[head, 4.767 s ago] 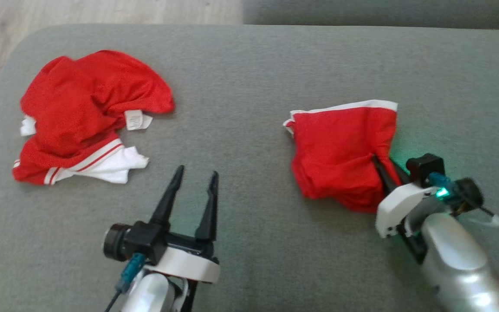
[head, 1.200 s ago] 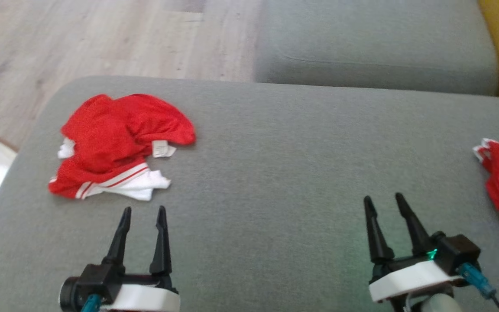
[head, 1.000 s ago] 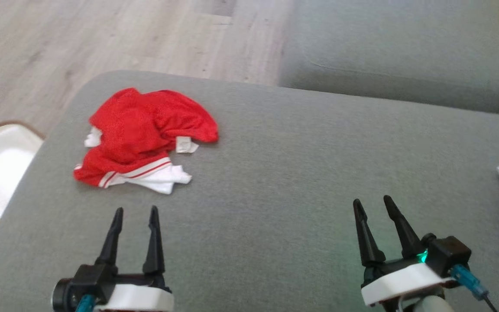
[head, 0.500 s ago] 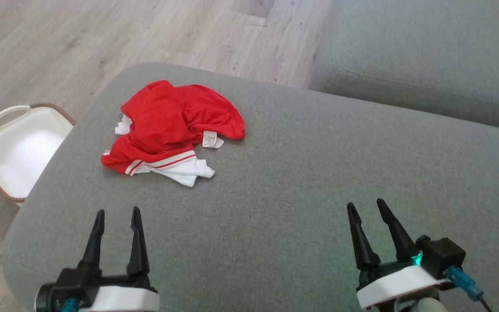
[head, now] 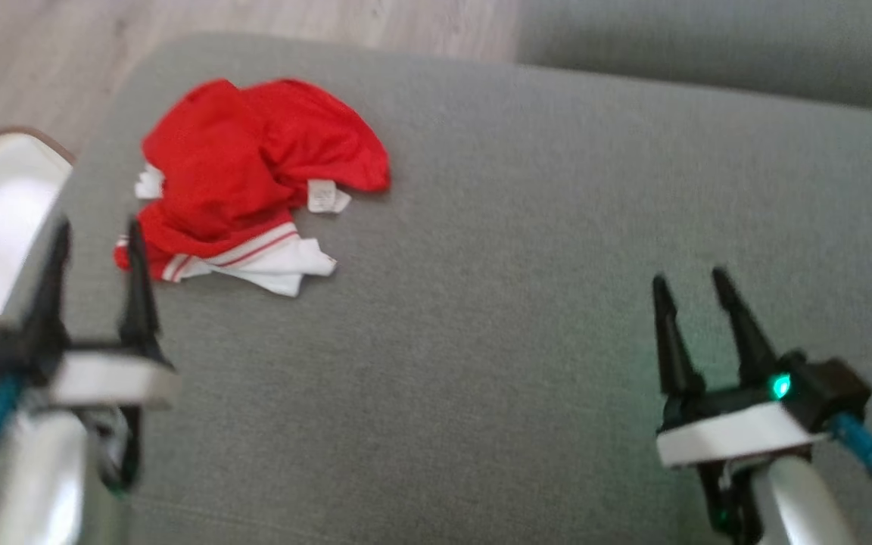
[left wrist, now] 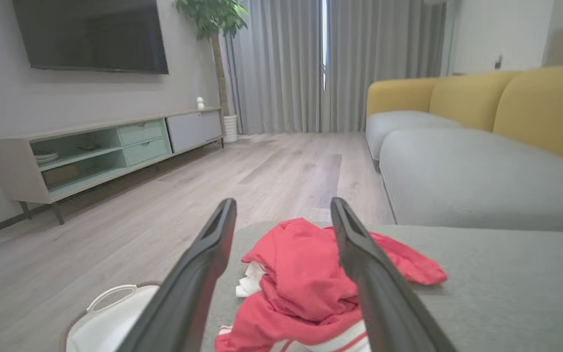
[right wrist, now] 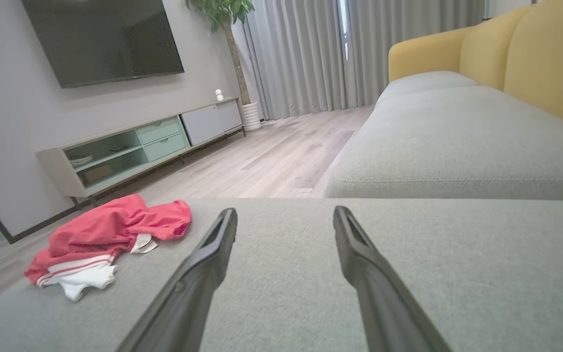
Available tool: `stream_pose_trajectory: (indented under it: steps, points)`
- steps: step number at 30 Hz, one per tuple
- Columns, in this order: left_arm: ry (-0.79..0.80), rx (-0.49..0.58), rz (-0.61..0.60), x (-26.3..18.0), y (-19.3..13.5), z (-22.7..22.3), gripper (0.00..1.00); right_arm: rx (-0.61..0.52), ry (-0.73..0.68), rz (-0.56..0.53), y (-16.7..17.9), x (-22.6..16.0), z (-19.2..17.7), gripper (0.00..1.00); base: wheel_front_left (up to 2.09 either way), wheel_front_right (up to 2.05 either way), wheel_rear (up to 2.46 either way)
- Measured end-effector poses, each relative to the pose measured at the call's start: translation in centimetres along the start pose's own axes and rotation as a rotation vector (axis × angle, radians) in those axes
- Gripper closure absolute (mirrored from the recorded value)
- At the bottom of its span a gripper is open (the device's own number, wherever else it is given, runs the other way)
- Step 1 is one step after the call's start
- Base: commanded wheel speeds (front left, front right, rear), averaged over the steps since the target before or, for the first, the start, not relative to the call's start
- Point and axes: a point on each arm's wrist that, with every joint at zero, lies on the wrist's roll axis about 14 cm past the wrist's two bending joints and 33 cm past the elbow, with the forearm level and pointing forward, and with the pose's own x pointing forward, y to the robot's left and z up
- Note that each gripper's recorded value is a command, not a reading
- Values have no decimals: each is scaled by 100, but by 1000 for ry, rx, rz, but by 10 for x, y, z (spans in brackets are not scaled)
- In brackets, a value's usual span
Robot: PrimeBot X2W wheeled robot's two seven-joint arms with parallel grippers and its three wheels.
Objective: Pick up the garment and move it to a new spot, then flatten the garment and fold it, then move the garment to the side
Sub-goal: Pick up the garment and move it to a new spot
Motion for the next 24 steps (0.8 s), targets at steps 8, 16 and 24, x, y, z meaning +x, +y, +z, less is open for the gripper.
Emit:
stream_pose_trajectory:
  steps: [8,16,24]
  points:
    - [334,154,-101,81,5,-47,0,-44,-48,-89,-44,19,8,0,0,0,0]
    - [765,198,-272,74,-27,-137,0,-59,-57,-150,-72,23,6,0,0,0,0]
    - [984,181,-345,53,-36,-170,0,-68,-34,-179,-82,17,-1,0,0,0,0]
